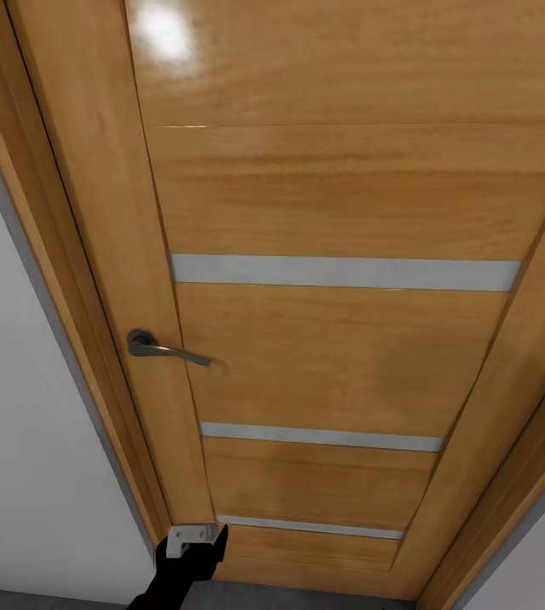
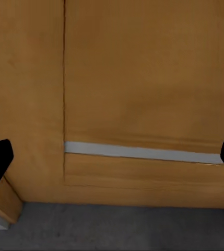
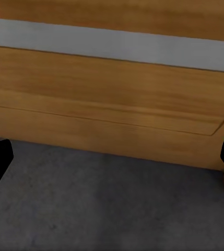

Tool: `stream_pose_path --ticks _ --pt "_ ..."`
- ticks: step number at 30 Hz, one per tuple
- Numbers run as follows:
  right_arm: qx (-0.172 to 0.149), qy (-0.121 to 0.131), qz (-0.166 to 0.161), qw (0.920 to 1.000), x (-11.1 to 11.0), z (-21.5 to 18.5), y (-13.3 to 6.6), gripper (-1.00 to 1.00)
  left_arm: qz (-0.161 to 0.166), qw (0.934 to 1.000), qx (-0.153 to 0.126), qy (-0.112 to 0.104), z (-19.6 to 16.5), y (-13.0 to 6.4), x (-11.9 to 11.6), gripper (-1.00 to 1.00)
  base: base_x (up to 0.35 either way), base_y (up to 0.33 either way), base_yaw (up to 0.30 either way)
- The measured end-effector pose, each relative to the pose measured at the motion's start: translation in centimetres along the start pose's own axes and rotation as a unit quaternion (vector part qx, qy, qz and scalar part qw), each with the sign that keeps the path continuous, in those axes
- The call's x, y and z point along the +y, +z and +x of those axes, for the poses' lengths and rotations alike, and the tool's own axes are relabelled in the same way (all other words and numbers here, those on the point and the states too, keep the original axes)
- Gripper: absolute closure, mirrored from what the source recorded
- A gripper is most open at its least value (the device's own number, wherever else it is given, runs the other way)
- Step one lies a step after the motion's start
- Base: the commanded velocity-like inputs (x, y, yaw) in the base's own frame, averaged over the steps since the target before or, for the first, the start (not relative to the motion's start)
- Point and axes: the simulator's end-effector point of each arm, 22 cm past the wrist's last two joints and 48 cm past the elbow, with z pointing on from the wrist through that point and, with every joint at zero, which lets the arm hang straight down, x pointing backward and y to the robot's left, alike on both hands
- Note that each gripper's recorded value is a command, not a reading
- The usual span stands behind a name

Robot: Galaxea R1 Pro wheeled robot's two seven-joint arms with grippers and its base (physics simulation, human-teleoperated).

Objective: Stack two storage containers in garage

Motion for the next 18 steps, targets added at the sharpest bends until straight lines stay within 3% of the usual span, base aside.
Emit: stream_pose_path --ticks 6,18 --pt "0.000 0.000 -0.001 1.0000 0.1 0.0 0.0 -1.00 0.034 0.9992 0.019 0.012 -0.8 0.9 -3.1 -1.00 0.000 0.000 0.000" --pt "0.002 0.000 -0.003 1.0000 0.2 0.1 0.0 -1.00 0.043 0.9976 0.052 0.016 -0.6 1.6 -3.7 -1.00 0.000 0.000 0.011"
